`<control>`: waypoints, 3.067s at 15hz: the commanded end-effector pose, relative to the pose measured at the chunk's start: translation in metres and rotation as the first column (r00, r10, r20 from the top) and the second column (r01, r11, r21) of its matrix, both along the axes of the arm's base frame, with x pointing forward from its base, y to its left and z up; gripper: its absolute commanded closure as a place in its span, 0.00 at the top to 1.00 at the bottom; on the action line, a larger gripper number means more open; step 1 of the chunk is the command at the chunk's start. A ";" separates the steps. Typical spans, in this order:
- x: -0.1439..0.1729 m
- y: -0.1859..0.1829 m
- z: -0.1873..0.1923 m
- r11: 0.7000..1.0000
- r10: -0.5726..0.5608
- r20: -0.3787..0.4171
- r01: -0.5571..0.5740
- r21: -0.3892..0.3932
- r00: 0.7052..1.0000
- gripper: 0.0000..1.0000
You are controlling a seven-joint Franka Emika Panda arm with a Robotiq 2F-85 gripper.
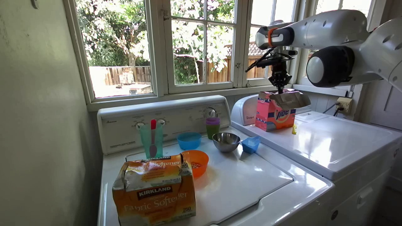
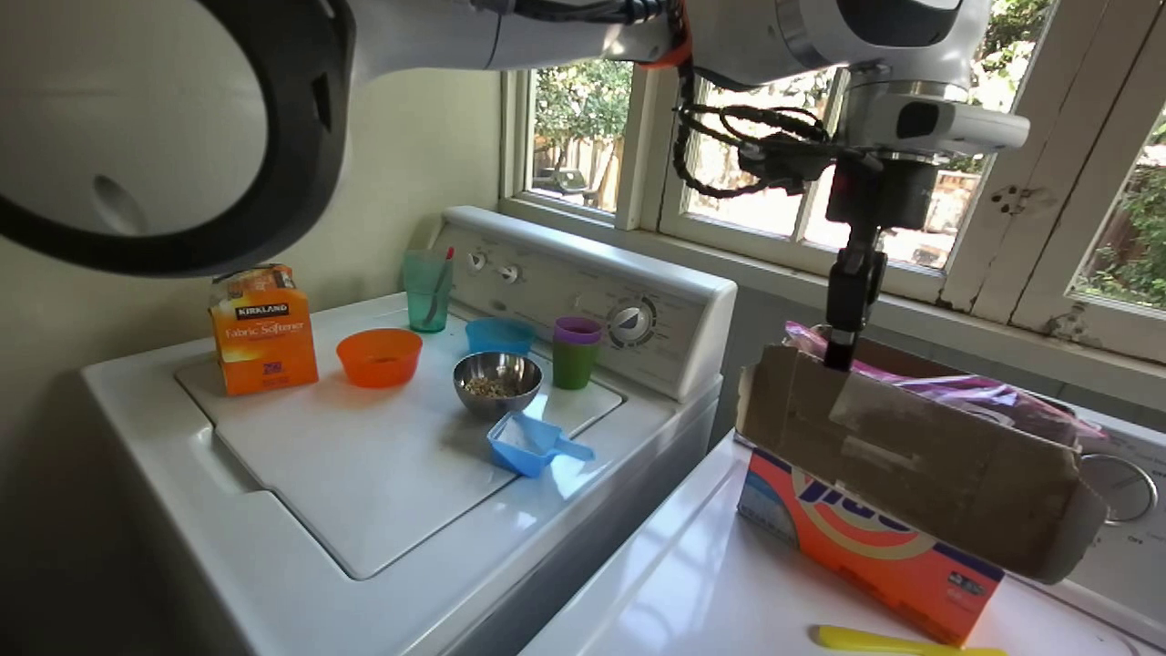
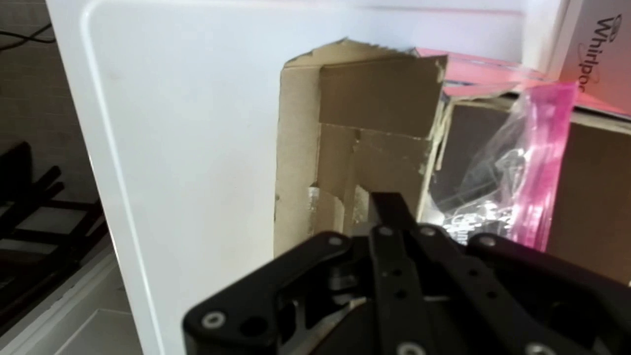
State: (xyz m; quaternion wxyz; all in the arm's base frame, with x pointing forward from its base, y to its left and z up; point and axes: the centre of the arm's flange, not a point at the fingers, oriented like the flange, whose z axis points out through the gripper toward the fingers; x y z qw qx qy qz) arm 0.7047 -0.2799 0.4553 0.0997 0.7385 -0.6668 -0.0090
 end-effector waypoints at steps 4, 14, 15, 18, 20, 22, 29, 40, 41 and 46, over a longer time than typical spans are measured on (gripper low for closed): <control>0.012 -0.003 0.017 0.995 0.064 0.056 -0.069 0.075 0.996 0.00; 0.027 0.008 0.022 0.984 0.096 0.183 -0.121 0.133 0.978 0.36; 0.029 0.007 0.021 0.985 0.086 0.201 -0.114 0.133 0.976 0.44; 0.034 0.005 0.018 0.989 0.052 0.201 -0.078 0.123 0.978 0.66; 0.034 0.003 0.017 0.992 0.008 0.200 -0.033 0.125 0.980 0.82; 0.034 0.002 0.015 0.991 -0.038 0.188 0.012 0.136 0.981 0.95; 0.040 0.002 0.005 0.982 -0.129 0.192 0.098 0.160 0.973 0.68; 0.048 -0.002 -0.010 0.982 -0.152 0.199 0.126 0.139 0.968 0.00; 0.046 0.000 -0.008 0.982 -0.155 0.202 0.128 0.140 0.967 0.00; 0.020 0.019 0.022 0.992 -0.098 0.327 0.066 0.107 0.940 0.01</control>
